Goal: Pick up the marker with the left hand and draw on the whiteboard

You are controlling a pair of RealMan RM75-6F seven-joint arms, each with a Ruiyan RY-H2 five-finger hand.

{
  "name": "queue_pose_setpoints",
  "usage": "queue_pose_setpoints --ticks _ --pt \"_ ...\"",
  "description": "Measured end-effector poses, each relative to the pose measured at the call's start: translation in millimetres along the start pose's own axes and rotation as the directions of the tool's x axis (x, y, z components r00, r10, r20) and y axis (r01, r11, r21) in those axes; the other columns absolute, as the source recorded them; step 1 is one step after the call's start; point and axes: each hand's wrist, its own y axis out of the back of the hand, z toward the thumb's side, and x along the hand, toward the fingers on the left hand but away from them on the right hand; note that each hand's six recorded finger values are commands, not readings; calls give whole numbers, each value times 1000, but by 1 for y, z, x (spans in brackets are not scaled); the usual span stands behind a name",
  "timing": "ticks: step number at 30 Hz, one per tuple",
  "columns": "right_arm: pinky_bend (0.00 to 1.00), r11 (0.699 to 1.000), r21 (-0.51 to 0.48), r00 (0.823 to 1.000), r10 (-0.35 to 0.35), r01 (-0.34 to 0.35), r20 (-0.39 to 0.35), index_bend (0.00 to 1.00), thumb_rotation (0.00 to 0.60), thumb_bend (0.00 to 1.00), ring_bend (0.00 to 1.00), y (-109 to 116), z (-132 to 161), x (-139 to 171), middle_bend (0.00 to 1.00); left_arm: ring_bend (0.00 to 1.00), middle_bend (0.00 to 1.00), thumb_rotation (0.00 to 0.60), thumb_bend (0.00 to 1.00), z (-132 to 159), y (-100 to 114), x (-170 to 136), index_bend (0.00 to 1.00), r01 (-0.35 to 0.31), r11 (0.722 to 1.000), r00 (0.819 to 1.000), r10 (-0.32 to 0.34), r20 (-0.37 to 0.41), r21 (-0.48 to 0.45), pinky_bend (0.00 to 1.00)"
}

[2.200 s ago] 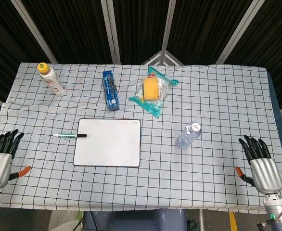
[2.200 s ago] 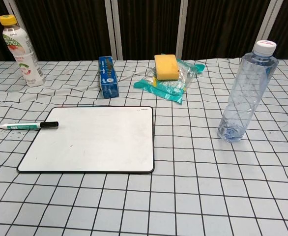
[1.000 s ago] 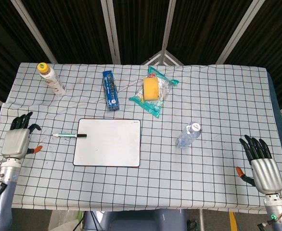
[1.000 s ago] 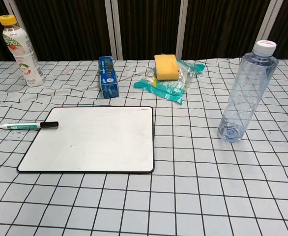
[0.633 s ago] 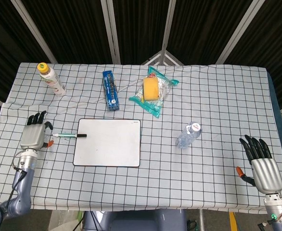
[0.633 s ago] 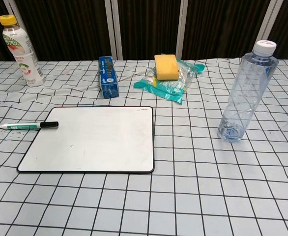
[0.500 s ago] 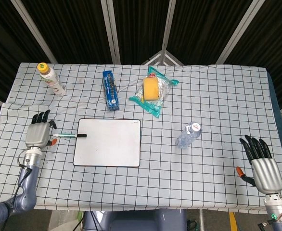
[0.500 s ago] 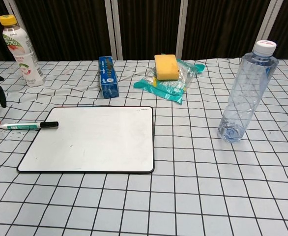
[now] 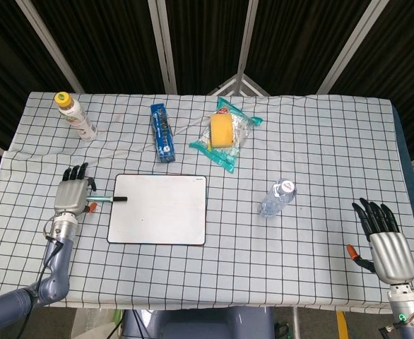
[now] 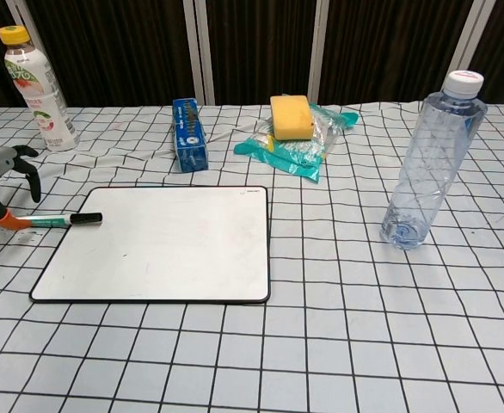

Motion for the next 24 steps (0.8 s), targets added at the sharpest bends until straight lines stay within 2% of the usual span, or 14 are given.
queue_pose_setpoints --ticks 16,24 --pt "0 1000 -6 1000 3 -3 3 0 600 307 0 0 0 0 0 0 0 600 433 13 -15 8 495 27 1000 1000 -28 -10 -14 0" --pt "0 1000 -9 1000 4 -4 5 0 600 307 0 0 0 0 0 0 1 600 555 15 -16 9 603 29 999 1000 -29 -12 -20 0"
